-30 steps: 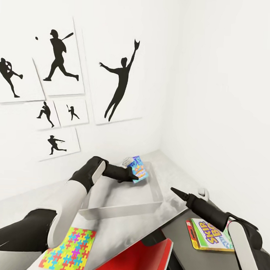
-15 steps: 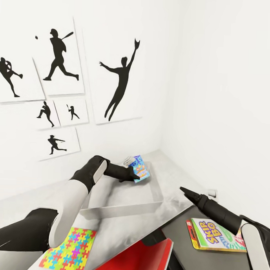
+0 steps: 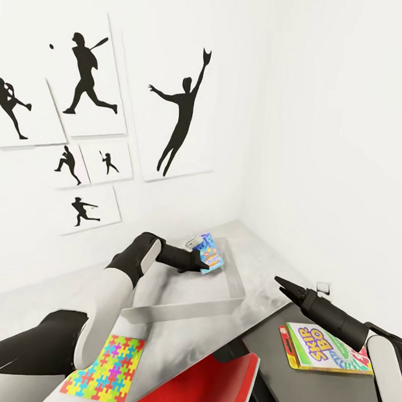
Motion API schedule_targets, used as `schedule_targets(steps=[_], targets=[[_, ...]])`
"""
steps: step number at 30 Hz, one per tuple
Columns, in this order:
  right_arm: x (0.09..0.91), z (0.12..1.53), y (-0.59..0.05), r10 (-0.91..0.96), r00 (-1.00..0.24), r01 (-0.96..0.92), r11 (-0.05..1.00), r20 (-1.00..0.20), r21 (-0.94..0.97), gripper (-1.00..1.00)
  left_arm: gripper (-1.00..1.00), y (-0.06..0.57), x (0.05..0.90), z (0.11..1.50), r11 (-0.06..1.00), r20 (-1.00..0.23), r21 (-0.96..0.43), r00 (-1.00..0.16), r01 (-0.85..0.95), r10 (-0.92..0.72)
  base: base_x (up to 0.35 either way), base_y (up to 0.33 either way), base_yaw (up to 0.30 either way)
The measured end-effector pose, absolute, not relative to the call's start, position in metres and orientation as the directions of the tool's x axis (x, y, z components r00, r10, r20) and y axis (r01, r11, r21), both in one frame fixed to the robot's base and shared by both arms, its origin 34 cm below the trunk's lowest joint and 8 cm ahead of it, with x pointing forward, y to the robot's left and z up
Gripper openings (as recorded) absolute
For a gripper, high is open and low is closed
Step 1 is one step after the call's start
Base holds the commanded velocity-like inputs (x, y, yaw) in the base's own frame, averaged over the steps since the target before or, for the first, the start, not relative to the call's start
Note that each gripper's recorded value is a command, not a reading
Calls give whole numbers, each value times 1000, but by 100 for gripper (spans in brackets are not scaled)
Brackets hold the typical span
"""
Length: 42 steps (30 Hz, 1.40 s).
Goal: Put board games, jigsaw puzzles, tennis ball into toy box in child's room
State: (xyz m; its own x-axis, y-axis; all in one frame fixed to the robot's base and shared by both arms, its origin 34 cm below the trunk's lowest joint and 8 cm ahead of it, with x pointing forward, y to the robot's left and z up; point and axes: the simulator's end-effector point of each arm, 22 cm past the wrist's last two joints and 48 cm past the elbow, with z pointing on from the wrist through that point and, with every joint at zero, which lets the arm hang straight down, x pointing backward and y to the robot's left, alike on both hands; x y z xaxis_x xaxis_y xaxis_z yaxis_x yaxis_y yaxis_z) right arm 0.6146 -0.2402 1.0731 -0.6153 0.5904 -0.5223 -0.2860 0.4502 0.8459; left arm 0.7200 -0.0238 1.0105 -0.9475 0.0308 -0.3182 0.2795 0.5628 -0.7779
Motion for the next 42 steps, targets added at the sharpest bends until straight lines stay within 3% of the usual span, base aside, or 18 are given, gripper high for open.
schedule_targets(steps=[42], targets=[[621, 1041, -249, 605, -634, -223, 454, -482, 863, 100, -100, -25, 700, 947, 588, -190, -784, -979, 200, 79, 0, 0, 0]])
